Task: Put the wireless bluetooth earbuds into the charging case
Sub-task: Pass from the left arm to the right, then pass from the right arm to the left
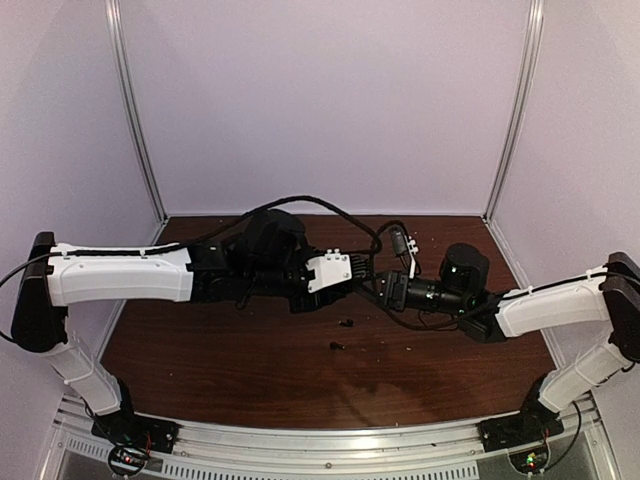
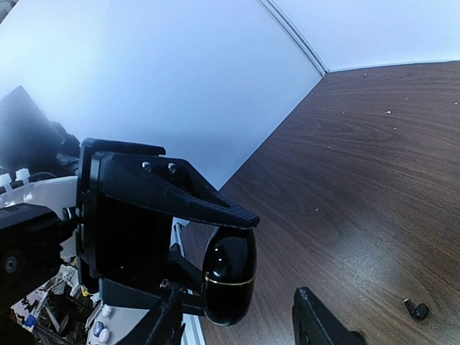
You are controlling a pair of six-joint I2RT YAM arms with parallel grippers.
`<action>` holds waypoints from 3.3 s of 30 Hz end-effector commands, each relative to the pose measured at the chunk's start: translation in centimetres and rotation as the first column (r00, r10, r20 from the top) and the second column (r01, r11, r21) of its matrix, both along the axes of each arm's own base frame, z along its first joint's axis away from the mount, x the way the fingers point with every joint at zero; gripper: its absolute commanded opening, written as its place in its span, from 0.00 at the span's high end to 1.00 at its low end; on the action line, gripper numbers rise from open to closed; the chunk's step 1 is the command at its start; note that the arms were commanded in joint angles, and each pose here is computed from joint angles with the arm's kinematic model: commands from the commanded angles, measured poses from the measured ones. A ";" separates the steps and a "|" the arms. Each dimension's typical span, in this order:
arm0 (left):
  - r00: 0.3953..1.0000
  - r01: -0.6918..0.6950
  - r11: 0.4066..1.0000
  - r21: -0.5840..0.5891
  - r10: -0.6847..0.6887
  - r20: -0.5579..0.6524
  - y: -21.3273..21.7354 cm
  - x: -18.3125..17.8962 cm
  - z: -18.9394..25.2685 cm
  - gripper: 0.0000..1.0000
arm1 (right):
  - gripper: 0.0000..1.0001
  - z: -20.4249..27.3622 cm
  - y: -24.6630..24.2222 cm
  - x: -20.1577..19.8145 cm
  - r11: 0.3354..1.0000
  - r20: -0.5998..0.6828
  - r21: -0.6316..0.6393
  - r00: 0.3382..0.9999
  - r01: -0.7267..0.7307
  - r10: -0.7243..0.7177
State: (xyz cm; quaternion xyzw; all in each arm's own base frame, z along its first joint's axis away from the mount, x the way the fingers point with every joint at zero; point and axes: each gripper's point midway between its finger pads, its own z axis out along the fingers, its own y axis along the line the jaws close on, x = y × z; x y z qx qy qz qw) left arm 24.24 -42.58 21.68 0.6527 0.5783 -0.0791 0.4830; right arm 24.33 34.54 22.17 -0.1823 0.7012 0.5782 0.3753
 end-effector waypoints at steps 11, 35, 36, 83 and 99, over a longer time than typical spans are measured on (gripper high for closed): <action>0.998 0.016 0.994 -0.107 -0.008 0.069 -1.7 -0.3 3.8 0.74 | 0.56 1.5 1.9 0.1 0.998 0.026 0.057 1.000 0.004 -0.005; 0.994 -0.012 0.994 -0.109 0.024 0.107 -1.5 0.0 3.9 0.53 | 0.84 0.5 2.5 -0.5 0.999 0.035 0.021 0.999 -0.028 0.027; 0.994 -0.021 0.992 -0.120 0.034 0.107 -1.3 0.1 4.0 0.46 | 0.84 0.9 2.4 -0.6 0.999 0.051 0.024 0.998 -0.034 0.033; 0.832 0.238 0.844 -0.481 -0.433 -0.348 -0.7 -7.7 7.9 0.63 | 0.90 6.9 0.2 -8.1 0.960 0.622 -0.188 0.732 -0.205 0.278; 0.835 0.234 0.845 -0.481 -0.428 -0.345 -1.0 -7.4 7.8 0.85 | 0.79 6.4 0.3 -8.0 0.959 0.612 -0.199 0.738 -0.203 0.283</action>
